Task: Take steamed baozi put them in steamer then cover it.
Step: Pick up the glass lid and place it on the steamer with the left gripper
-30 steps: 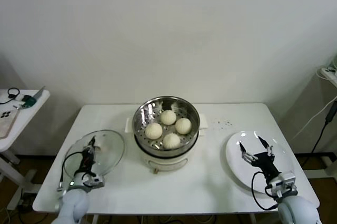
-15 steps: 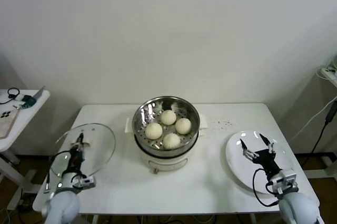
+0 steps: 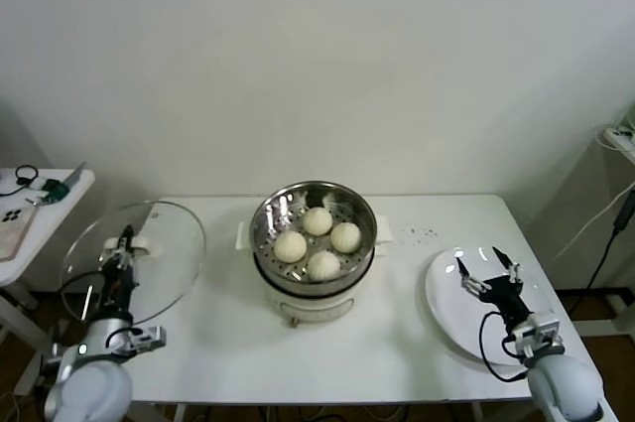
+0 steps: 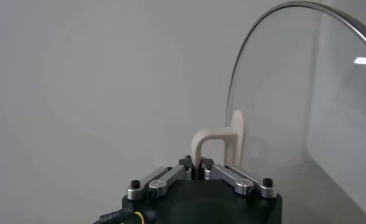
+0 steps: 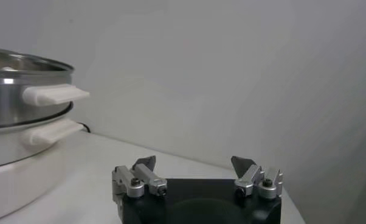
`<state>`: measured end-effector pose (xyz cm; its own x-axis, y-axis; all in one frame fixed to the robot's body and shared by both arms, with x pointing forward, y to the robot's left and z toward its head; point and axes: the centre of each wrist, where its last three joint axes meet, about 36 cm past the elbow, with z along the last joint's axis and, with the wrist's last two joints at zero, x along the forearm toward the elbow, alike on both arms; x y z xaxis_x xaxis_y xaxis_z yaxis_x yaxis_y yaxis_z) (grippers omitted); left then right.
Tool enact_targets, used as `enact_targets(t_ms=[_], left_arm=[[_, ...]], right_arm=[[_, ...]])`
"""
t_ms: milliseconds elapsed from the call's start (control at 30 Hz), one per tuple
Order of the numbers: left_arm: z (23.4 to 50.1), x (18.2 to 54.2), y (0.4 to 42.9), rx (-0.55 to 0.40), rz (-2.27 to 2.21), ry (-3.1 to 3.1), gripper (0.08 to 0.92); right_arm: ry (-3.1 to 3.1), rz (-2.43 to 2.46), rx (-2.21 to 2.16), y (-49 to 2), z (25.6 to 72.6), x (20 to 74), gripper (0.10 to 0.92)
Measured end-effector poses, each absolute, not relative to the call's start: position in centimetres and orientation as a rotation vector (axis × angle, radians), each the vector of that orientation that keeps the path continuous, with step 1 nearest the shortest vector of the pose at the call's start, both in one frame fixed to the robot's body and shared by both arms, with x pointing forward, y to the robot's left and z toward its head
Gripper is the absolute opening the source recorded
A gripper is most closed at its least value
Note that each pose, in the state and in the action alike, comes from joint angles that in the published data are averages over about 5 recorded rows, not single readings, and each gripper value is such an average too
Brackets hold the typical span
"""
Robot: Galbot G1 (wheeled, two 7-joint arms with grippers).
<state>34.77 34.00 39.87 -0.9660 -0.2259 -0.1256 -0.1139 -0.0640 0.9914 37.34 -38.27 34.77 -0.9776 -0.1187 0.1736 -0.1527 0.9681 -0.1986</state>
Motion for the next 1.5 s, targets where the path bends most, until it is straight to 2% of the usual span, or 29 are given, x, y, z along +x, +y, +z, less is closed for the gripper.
enact_targets(t_ms=[300, 600, 933, 1500], left_arm=[[45.0, 35.5, 30.9, 0.399, -2.172, -2.226, 0.146], [47.3, 38.3, 25.4, 0.333, -2.102, -2.327, 0.146], [47.6, 41.3, 17.5, 0.248, -2.077, -2.367, 0.146], [46.3, 43.2, 7.5, 0.080, -2.110, -2.378, 0.146]], right_arm=[[-2.962, 0.318, 0.182, -38.0, 34.4, 37.7, 0.823], [-2.979, 0.321, 0.161, -37.8, 34.2, 38.1, 0.823], [-2.989, 0.327, 0.138, -38.4, 34.0, 38.3, 0.823], [-2.982, 0.340, 0.123, -38.6, 33.4, 38.3, 0.823]])
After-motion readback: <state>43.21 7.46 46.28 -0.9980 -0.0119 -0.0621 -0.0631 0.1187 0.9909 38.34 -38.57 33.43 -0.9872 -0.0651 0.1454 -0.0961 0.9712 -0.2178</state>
